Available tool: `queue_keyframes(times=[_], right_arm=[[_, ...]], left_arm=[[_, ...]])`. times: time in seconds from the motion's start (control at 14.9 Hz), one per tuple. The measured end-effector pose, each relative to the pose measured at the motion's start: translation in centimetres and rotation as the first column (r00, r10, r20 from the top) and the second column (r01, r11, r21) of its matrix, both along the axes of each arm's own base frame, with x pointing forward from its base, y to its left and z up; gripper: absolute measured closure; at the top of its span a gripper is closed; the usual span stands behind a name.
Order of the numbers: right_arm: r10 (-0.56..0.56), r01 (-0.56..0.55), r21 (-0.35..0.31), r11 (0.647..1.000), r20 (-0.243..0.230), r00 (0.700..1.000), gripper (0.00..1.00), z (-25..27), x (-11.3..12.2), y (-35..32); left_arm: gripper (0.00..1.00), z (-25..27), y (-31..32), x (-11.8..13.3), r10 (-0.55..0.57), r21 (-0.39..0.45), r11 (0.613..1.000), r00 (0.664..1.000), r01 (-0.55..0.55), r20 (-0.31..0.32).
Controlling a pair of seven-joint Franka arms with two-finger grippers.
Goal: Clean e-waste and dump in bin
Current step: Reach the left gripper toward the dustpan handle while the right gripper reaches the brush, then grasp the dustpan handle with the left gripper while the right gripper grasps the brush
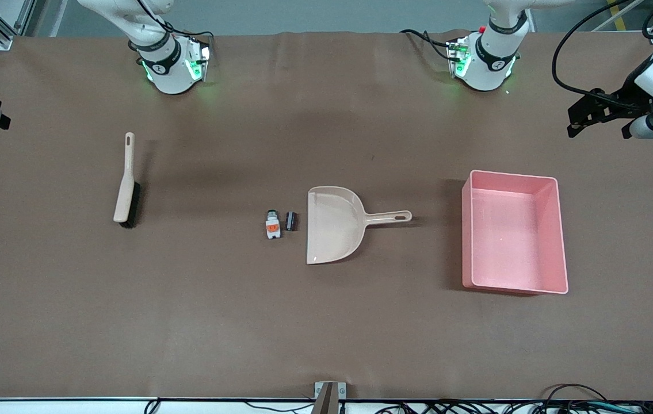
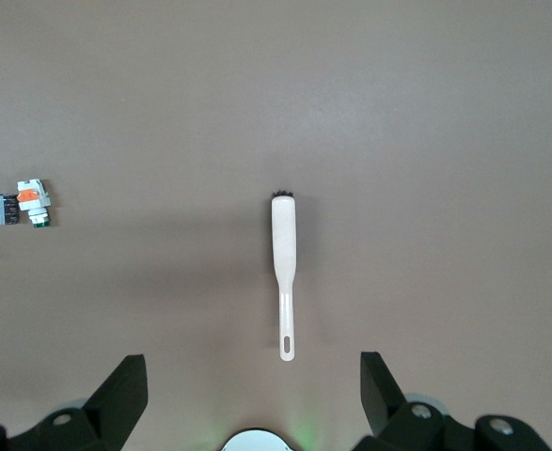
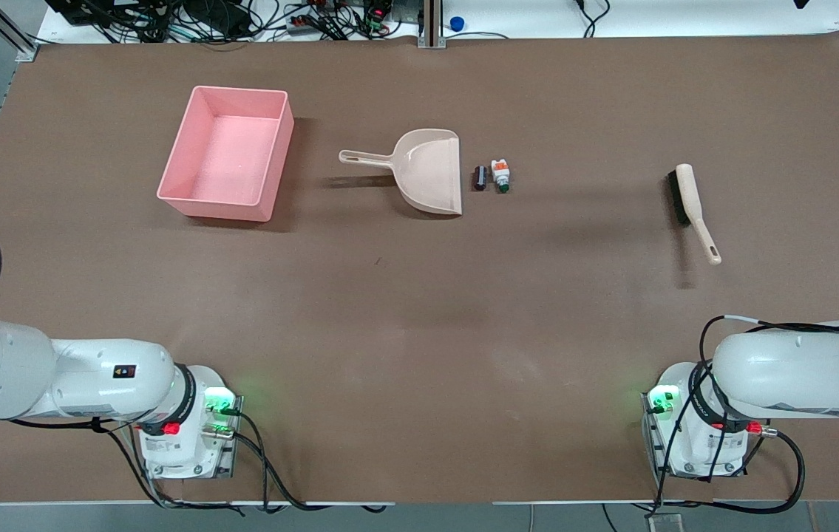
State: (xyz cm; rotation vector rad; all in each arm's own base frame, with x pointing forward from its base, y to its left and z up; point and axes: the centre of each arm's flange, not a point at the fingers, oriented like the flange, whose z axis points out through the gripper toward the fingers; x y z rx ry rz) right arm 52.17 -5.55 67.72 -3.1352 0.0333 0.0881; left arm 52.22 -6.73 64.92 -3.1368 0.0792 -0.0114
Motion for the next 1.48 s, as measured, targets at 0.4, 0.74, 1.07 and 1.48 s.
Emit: queue_keyframes(times=[0.4, 0.74, 1.07, 1.48], right_arm=[[-0.001, 0.001, 0.001, 1.000, -0.011, 1.000, 0.00, -0.3, 0.0, -0.1], [-0.009, 0.011, 0.011, 1.000, -0.095, 0.995, 0.00, -10.7, 0.3, -0.6], [-0.010, 0.012, 0.014, 1.000, -0.100, 0.995, 0.00, -23.7, -6.7, 0.2], [-0.011, 0.011, 0.008, 1.000, -0.035, 0.999, 0.00, -33.4, -13.2, 1.0]], left_arm=[[0.00, -0.3, 0.1, 0.2, 0.002, 0.000, 1.000, 1.000, -0.002, -0.004], [0.00, -3.5, -4.4, 3.2, -0.087, -0.016, 0.996, 0.996, 0.087, 0.027], [0.00, -10.2, -16.1, 4.2, -0.282, -0.053, 0.958, 0.959, 0.283, 0.023], [0.03, -21.3, -25.5, 5.6, -0.546, -0.103, 0.830, 0.836, 0.548, 0.053]])
